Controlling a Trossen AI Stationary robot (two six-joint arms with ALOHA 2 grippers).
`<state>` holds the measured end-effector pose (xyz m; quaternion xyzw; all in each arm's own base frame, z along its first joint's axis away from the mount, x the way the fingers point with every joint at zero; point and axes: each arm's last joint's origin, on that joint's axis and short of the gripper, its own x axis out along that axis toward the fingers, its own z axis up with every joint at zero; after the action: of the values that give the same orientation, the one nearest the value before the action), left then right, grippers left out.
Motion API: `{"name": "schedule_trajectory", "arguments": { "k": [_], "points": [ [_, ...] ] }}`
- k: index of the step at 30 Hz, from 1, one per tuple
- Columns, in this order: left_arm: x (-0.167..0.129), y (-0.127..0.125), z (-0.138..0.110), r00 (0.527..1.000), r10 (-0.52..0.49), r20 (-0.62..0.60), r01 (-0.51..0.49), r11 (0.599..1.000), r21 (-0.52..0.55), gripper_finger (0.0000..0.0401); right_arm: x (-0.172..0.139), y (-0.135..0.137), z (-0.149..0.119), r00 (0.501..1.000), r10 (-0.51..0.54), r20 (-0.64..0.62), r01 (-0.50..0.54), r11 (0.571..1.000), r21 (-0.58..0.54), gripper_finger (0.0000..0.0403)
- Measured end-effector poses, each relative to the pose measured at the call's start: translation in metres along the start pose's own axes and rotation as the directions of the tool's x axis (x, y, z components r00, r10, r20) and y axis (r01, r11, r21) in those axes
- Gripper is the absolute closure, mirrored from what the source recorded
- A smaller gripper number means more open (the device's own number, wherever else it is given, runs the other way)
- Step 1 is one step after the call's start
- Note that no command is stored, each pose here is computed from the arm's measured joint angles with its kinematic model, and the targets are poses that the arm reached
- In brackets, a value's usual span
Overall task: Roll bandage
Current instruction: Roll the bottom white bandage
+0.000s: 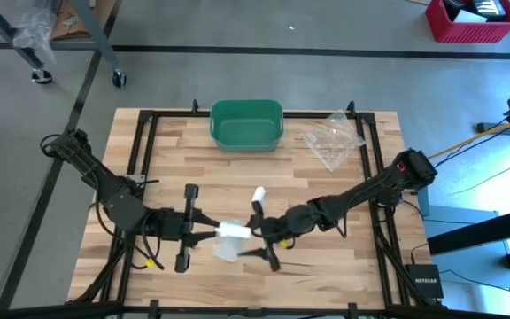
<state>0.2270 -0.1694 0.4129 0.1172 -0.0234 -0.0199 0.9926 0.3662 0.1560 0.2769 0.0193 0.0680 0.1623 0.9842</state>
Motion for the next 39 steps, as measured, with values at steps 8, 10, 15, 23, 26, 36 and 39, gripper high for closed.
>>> {"name": "schedule_trajectory", "arguments": {
  "k": [8,10,15,23,26,36,39],
  "points": [
    [0.002,0.003,-0.001,1.0,0.013,-0.002,-0.013,1.0,-0.002,0.0361,0.01,-0.004,-0.014,0.986,-0.164,-0.012,0.164,0.986,-0.03,0.0166],
    [0.002,0.003,-0.001,1.0,0.013,-0.005,-0.013,1.0,-0.003,0.0361,0.014,-0.003,-0.02,0.987,-0.159,-0.014,0.158,0.987,-0.031,0.0166],
    [0.002,0.003,-0.001,1.0,0.013,-0.005,-0.013,1.0,-0.005,0.0361,0.02,-0.002,-0.025,0.993,-0.117,0.012,0.117,0.993,-0.025,0.0166],
    [0.002,0.003,-0.001,1.0,0.013,-0.005,-0.013,1.0,-0.004,0.0361,0.02,-0.003,-0.021,0.987,-0.143,0.068,0.147,0.987,-0.063,0.0211],
    [0.002,0.003,-0.001,1.0,0.013,-0.005,-0.013,1.0,-0.003,0.0361,0.02,-0.003,-0.024,0.985,-0.167,0.045,0.171,0.983,-0.074,0.0291],
    [-0.01,0.008,0.01,0.996,0.079,0.034,-0.08,0.996,0.032,0.0361,0.016,0.03,-0.04,0.987,-0.13,-0.095,0.12,0.987,-0.105,0.0391],
    [-0.007,0.012,0.008,0.995,0.103,0.017,-0.104,0.993,0.054,0.0361,0.013,0.04,-0.04,0.989,-0.106,-0.102,0.093,0.988,-0.121,0.0397]
  ]
}}
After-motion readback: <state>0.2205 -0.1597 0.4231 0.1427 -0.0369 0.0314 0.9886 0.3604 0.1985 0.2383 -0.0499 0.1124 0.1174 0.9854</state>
